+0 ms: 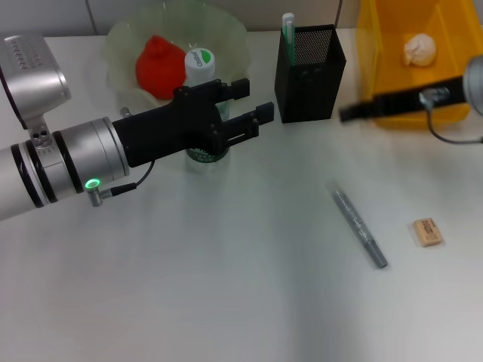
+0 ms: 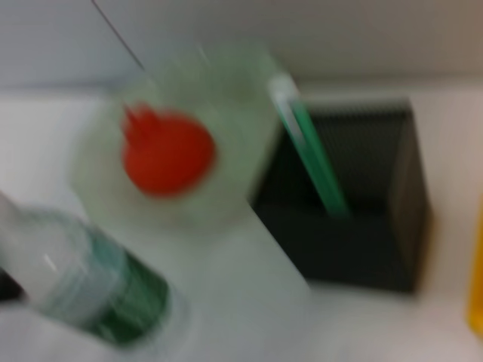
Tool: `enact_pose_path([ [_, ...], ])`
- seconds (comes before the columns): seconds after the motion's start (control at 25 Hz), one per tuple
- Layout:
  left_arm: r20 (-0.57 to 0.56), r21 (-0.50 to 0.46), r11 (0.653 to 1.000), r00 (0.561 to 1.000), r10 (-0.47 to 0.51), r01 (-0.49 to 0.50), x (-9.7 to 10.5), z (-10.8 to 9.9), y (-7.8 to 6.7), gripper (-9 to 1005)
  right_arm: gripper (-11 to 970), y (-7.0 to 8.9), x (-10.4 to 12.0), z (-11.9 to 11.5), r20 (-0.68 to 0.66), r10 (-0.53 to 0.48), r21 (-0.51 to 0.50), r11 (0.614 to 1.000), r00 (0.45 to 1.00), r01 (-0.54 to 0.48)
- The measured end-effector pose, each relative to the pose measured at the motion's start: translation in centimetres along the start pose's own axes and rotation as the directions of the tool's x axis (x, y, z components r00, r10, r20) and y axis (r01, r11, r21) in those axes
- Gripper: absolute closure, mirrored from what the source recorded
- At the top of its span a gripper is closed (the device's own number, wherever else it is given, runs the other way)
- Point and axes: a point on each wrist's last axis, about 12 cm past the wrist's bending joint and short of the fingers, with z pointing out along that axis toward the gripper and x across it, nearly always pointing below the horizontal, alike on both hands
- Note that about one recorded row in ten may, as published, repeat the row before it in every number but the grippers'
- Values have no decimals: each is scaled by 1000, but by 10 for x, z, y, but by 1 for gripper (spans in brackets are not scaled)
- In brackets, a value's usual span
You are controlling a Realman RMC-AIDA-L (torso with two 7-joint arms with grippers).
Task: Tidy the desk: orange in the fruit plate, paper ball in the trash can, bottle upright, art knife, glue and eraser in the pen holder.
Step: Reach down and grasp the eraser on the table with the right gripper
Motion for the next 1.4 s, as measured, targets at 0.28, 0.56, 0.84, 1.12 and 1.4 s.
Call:
enact_pose_path([
  [0.28,0,1,1000,1000,1,-1,0,1,0,392,465,9,2,-17,-255,71,152,988,964,-33],
  [0.56,0,1,1000,1000,5,-5,-2,4,1,392,467,14,5,-22,-370,96,199,980,924,-21],
  [0.84,-7,-6,1000,1000,5,-5,-1,5,1,392,479,11,10,-26,-451,126,264,964,884,-3],
  [1.12,-11,-11,1000,1000,9,-9,-2,7,2,391,502,9,16,-16,-498,116,257,966,859,18],
  [1.4,-10,-10,1000,1000,10,-11,-3,7,2,391,519,9,20,-4,-539,105,265,963,836,50],
])
